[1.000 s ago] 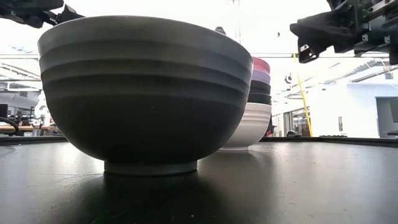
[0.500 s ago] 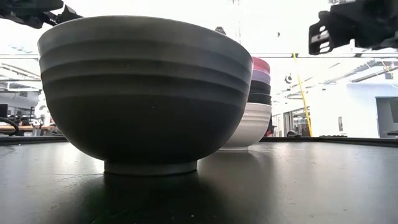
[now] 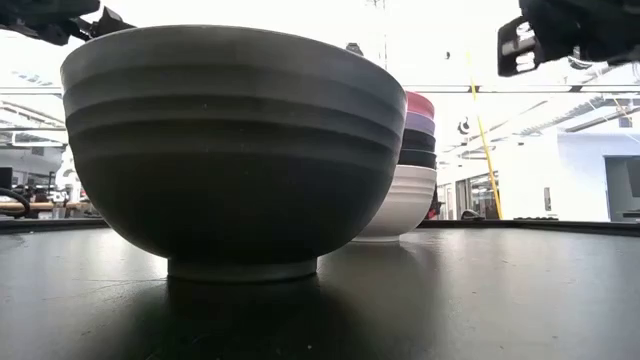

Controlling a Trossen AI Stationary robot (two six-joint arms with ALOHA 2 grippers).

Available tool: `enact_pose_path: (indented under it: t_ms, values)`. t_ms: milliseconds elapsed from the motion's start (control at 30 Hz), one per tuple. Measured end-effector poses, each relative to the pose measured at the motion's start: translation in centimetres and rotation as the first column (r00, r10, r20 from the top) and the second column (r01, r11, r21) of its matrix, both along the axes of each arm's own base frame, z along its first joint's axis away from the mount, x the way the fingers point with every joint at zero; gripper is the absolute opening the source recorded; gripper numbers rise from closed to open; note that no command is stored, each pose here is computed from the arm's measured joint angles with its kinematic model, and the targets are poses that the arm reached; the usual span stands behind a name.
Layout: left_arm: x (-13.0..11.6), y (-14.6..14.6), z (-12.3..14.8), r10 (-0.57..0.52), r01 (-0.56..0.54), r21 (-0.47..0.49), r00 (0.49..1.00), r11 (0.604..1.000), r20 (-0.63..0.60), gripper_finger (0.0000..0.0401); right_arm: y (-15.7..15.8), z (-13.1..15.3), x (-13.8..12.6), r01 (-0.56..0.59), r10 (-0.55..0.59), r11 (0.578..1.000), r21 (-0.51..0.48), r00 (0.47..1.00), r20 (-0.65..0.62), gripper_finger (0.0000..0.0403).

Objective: Nest bowls inside each other
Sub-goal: Stack the black bowl on top of the pink bowl

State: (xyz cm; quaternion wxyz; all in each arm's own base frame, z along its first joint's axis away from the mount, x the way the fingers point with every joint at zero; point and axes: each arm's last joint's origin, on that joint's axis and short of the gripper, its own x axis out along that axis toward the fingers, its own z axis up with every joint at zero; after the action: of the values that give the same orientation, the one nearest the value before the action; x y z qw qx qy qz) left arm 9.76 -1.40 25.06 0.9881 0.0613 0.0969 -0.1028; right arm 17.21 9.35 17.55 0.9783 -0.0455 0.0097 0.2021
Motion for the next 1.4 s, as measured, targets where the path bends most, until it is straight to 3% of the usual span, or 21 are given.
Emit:
enact_pose_path:
  t_ms: [133, 200, 300, 467, 667, 833, 1100, 1400]
  values:
    - [0.0, -0.2, 0.2, -0.059, 0.059, -0.026, 0.998, 0.998, 0.015, 0.0294, 1.9, 0.4, 1.7, -0.126, 0.128, 0.984, -0.126, 0.992, 0.008, 0.0061]
    - [0.2, -0.2, -0.3, -0.054, 0.055, -0.055, 0.998, 0.997, 0.022, 0.0294, 2.5, 0.7, 2.4, -0.142, 0.145, 0.980, -0.143, 0.989, 0.013, 0.0061]
    - [0.7, -0.2, -1.9, -0.015, 0.014, -0.074, 1.000, 0.997, -0.007, 0.0294, 2.8, 1.7, 3.2, -0.124, 0.129, 0.985, -0.123, 0.991, 0.032, 0.0061]
    - [1.1, 0.2, -4.0, 0.129, -0.127, -0.050, 0.990, 0.991, 0.049, 0.0294, 2.7, 2.7, 3.1, -0.077, 0.085, 0.990, -0.117, 0.994, 0.070, 0.0061]
    - [-0.1, 0.4, -4.3, 0.139, -0.134, -0.048, 0.982, 0.990, 0.126, 0.0294, 2.6, 3.3, 2.6, -0.025, 0.030, 0.996, -0.088, 0.998, 0.063, 0.0061]
    - [-1.6, 0.6, -4.4, 0.147, -0.143, -0.034, 0.976, 0.989, 0.163, 0.0294, 3.2, 3.3, 2.1, -0.051, 0.057, 0.994, -0.101, 0.997, 0.056, 0.0061]
    - [-1.6, 0.3, -5.7, 0.054, -0.056, 0.024, 0.995, 0.998, 0.082, 0.0294, 2.7, 2.7, 2.6, 0.065, -0.064, 0.993, -0.102, 0.998, 0.010, 0.0061]
    - [-0.8, 0.2, -7.7, 0.060, -0.063, 0.032, 0.994, 0.998, 0.088, 0.0294, 3.8, 5.1, 4.1, 0.060, -0.054, 0.989, -0.134, 0.997, 0.051, 0.0061]
